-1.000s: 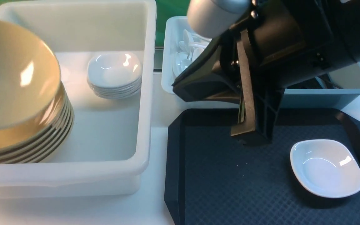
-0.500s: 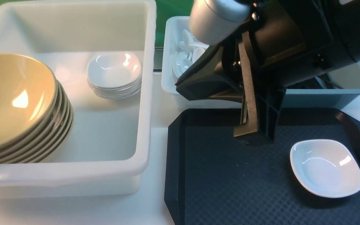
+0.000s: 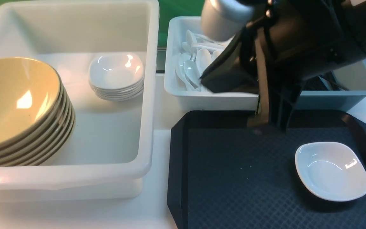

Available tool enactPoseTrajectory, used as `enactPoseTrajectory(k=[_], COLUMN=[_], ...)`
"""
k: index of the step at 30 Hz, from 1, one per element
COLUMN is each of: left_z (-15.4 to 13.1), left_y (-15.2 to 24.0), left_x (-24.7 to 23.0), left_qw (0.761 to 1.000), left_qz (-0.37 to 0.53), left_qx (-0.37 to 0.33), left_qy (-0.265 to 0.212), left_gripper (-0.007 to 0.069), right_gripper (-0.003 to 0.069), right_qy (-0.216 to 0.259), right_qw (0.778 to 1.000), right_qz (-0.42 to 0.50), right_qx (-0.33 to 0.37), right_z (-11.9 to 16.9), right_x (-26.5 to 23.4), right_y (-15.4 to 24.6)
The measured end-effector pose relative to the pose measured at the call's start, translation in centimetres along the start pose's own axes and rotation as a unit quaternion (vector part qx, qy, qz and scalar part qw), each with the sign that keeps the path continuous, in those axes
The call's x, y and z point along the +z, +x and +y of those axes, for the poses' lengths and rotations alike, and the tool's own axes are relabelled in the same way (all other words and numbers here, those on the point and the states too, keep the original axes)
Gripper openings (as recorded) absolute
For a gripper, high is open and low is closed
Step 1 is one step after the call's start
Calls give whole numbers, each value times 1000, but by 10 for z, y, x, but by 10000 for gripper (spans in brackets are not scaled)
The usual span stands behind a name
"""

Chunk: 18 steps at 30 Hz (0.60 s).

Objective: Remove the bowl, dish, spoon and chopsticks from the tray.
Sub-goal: Use the left arm to grab the plate

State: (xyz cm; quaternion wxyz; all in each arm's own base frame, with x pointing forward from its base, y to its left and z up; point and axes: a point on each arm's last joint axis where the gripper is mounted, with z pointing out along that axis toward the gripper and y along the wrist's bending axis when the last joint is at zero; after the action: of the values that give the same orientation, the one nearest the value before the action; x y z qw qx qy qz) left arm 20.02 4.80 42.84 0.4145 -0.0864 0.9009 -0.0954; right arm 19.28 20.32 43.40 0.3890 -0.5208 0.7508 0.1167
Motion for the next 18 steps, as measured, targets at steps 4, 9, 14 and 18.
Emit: enactPoseTrajectory(k=[4,9,14,18], left_z=[-79,-163,-235,-290], left_y=[15,50,100,134], left_x=[24,76,122,152], left_qw=[985,953,920,893], left_qz=[56,122,162,181], left_qx=[102,220,300,344], left_qy=[125,169,195,225], left_gripper=[540,531,529,529], right_gripper=[36,37,39,39], right_qy=[74,121,149,179], right_qw=[992,962,940,927], right_qz=[67,161,181,174], right_qx=[82,186,250,279], right_z=[-27,-54,-47,-24], right_x=[-4,-17,-39,-66], right_y=[20,60,98,125])
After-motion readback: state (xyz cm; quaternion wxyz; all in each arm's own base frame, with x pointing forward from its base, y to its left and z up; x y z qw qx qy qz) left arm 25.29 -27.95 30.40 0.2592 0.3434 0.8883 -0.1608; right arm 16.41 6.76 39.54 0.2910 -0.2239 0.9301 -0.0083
